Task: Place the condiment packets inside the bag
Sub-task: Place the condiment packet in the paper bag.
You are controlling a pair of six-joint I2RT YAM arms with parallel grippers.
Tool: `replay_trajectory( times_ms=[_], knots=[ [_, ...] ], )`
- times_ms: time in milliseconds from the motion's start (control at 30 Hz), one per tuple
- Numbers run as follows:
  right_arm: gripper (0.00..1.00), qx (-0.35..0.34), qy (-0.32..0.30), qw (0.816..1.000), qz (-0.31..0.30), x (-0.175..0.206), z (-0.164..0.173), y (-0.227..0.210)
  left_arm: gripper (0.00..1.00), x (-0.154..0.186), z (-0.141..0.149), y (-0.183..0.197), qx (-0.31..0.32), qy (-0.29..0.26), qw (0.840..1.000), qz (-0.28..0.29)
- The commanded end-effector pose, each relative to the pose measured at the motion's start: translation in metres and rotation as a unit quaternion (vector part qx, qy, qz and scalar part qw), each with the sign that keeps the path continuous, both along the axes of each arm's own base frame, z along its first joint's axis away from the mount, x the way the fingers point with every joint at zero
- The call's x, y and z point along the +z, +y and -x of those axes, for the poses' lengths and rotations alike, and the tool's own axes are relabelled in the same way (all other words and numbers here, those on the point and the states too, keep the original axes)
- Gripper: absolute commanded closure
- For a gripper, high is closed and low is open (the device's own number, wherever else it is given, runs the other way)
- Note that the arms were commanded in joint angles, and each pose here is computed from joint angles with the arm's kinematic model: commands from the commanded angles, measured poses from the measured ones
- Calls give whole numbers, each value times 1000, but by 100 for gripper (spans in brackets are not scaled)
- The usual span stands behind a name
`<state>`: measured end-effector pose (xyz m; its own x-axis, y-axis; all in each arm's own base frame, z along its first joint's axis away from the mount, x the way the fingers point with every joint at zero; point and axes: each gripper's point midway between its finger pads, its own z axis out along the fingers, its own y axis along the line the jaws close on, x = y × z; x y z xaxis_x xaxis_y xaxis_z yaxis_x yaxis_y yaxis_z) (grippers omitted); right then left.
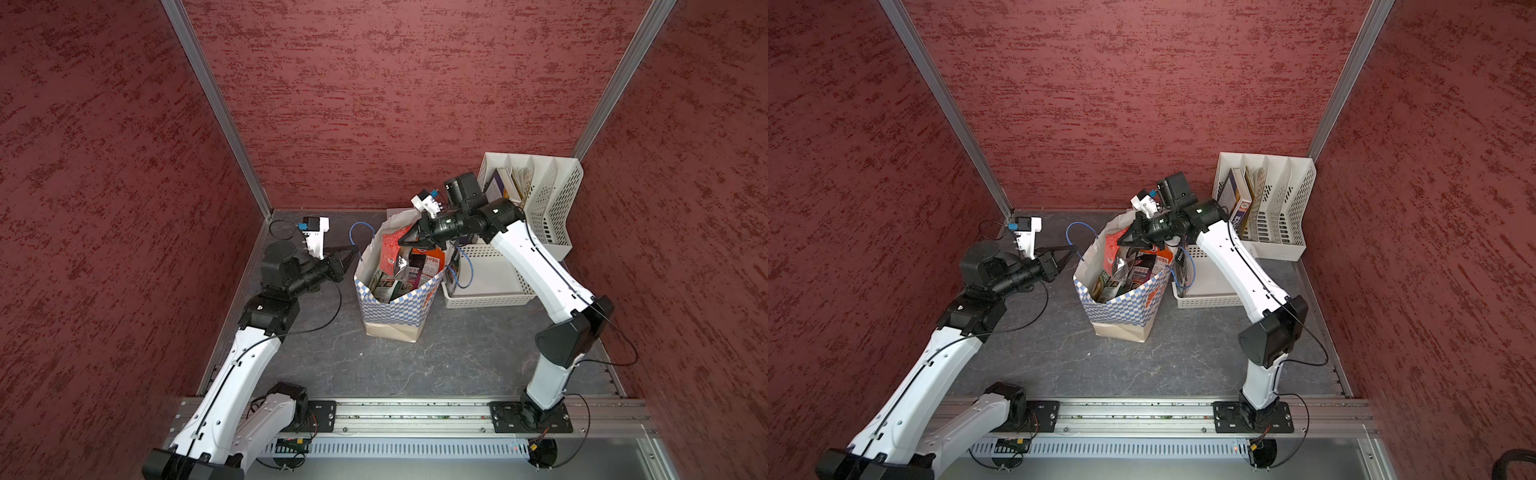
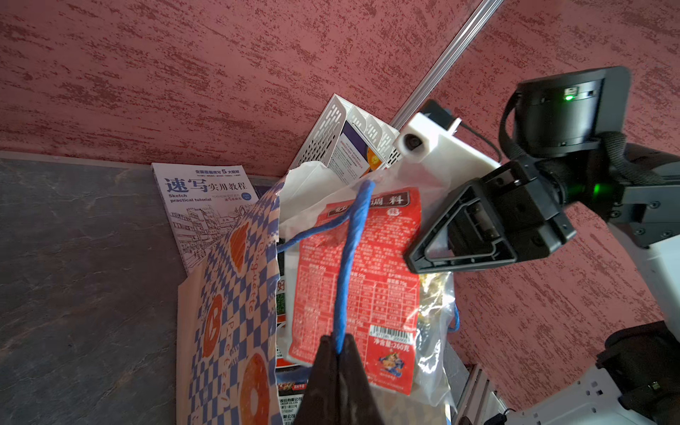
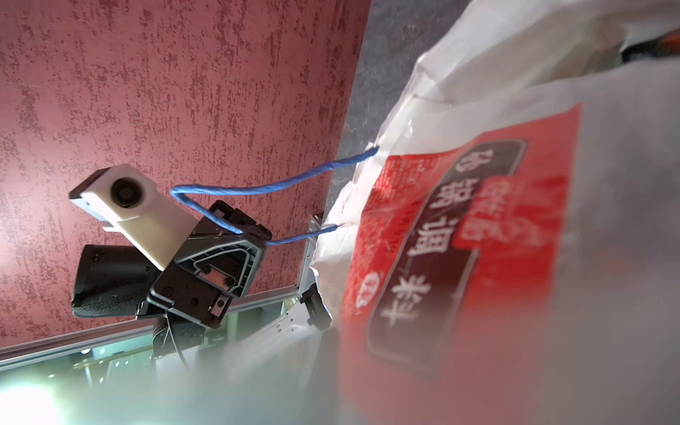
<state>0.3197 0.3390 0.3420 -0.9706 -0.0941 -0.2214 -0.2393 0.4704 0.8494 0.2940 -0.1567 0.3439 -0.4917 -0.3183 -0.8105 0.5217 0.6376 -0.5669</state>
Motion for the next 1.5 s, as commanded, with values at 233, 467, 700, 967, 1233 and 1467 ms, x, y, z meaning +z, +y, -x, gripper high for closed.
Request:
replay_trajectory(
  times_ms=[233,467,700,967,1233,1467],
  knots=[
    [100,-16,54,998,-2,-18,-13,19,100,20,5,-5,-18,-54,998,-1],
    [89,-38,43,997,48,-49,-29,28,100,19,3,-6,-19,-52,998,-1],
    [70,-47,15,994,100,-69,-33,22,100,17,2,-7,-19,-49,999,-2],
    [100,-43,-12,992,120,-49,-15,7,100,15,-1,-7,-19,-46,999,-3],
    [100,21,15,987,156,-60,24,24,100,11,-3,-8,-20,-42,999,-4],
    [100,-2,-34,976,216,-88,-18,31,100,9,-3,-8,-21,-40,999,-4]
  ],
)
